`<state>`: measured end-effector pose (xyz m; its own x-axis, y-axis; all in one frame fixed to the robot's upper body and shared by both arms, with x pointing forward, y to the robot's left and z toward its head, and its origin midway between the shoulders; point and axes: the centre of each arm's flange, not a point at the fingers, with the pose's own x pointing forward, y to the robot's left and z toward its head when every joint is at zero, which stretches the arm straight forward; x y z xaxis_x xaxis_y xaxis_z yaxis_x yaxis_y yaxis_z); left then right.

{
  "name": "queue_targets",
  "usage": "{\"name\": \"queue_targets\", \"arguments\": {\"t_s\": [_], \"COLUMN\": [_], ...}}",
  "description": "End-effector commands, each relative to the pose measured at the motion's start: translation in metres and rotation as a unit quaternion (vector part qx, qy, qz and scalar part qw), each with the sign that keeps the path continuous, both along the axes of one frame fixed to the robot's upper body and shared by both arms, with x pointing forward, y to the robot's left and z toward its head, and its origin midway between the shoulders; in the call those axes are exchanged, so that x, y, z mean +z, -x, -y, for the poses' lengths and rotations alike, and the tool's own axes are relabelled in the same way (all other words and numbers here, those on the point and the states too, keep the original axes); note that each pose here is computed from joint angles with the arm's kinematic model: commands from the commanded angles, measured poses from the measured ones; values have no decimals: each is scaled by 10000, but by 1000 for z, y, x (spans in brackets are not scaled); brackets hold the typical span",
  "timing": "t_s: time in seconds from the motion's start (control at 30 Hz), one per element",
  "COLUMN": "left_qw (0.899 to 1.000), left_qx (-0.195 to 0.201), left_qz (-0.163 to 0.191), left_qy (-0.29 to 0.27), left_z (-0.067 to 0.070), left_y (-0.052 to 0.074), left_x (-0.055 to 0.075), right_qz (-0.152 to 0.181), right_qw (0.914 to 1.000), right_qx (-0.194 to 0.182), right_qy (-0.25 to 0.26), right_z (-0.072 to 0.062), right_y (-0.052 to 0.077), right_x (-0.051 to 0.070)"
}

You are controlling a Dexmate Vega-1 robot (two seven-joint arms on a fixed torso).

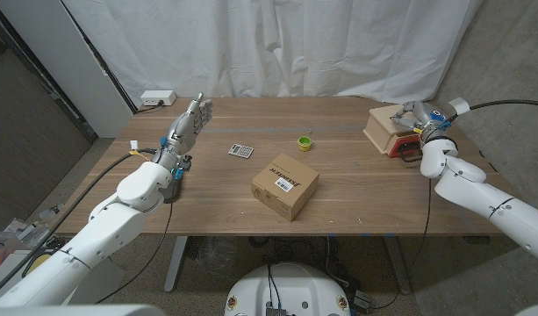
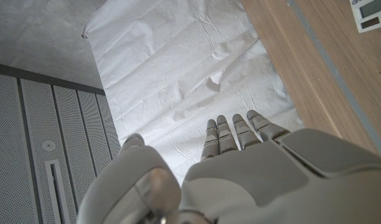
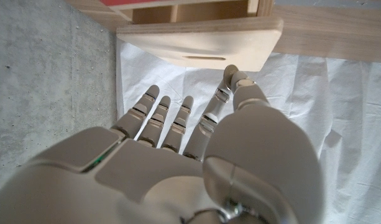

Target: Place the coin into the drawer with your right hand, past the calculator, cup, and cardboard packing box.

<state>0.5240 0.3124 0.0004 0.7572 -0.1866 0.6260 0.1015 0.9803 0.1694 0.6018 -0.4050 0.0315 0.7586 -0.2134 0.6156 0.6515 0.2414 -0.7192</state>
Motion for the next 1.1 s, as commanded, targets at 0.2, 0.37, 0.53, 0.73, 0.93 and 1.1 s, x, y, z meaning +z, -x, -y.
{"name": "queue_targets", "arguments": {"t_s": [0.2,0.37,0.53,0.73,0.93,1.1], "left_qw": [10000,10000,9999,9999,9999,10000], "left_qx": [45,49,64,61,50,29], "left_qz": [-31,-47,-58,-62,-64,-53], "left_qy": [11,55,85,82,60,45], "left_z": [1,2,1,1,3,5], "left_y": [3,3,3,3,1,-1], "left_x": [-2,-6,-8,-7,-5,-3], "right_qz": [-105,-129,-125,-165,-172,-192], "right_qw": [9999,9998,9998,9997,9996,9995], "right_qx": [-110,-117,-140,-161,-197,-214], "right_qy": [48,36,14,-10,-59,-116], "right_z": [5,7,11,14,17,20], "right_y": [-8,-10,-11,-11,-10,-9], "right_x": [-3,-4,-4,-7,-11,-14]}}
